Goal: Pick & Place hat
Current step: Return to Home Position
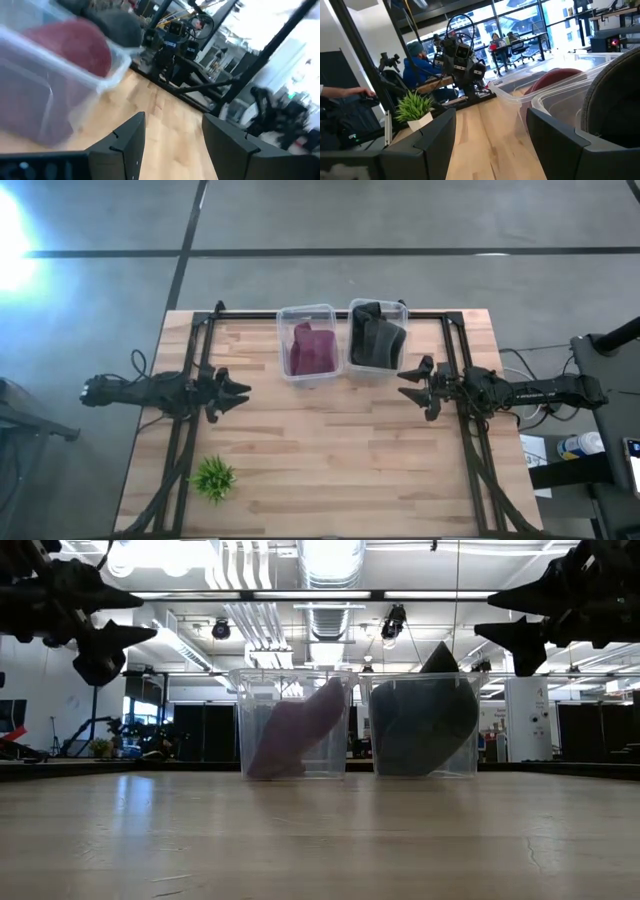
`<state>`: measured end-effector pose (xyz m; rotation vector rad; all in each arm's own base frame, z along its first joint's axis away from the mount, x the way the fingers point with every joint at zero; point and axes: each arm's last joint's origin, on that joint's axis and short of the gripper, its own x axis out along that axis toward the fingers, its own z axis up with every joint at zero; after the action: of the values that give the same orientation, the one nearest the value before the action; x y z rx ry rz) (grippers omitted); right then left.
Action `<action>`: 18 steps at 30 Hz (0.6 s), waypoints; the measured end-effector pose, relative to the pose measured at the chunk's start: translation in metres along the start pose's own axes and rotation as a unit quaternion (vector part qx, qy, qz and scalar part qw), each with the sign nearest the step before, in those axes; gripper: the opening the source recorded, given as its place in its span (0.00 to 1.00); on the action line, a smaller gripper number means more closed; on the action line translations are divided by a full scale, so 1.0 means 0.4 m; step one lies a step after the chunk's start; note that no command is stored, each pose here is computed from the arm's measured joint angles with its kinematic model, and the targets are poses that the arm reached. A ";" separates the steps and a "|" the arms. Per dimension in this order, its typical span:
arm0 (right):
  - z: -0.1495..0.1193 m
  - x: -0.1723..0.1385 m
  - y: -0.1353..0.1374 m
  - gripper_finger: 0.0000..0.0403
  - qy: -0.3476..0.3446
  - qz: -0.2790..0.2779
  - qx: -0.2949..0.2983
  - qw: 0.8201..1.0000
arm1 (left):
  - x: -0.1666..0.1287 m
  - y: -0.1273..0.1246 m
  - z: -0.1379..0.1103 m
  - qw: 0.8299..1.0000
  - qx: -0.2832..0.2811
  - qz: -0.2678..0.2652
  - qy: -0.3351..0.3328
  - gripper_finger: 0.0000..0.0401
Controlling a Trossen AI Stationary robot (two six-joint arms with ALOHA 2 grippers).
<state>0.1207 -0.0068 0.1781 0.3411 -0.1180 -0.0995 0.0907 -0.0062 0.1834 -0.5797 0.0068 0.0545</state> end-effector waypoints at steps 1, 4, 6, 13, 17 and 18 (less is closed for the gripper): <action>0.000 0.000 0.000 0.59 0.000 0.000 0.000 1.000 | 0.000 0.001 0.001 1.000 0.024 0.002 -0.003 0.47; 0.000 0.000 0.000 0.59 0.000 0.000 0.000 1.000 | 0.008 0.017 -0.012 0.995 0.099 0.016 -0.011 0.47; 0.000 0.000 0.000 0.59 0.000 0.000 0.000 1.000 | 0.012 0.020 -0.013 0.987 0.155 0.015 -0.029 0.47; 0.000 0.000 0.000 0.59 0.000 0.001 0.000 1.000 | 0.017 0.028 -0.023 0.950 0.310 -0.028 -0.023 0.47; 0.000 0.000 0.000 0.59 0.000 0.001 0.000 1.000 | 0.018 0.039 -0.020 0.957 0.288 -0.013 -0.018 0.47; 0.000 0.000 0.000 0.59 0.000 0.000 0.000 1.000 | 0.018 0.041 -0.019 0.957 0.288 -0.008 -0.019 0.47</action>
<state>0.1206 -0.0068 0.1781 0.3409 -0.1186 -0.0986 0.0970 0.0036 0.1679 0.0061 -0.0185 0.0453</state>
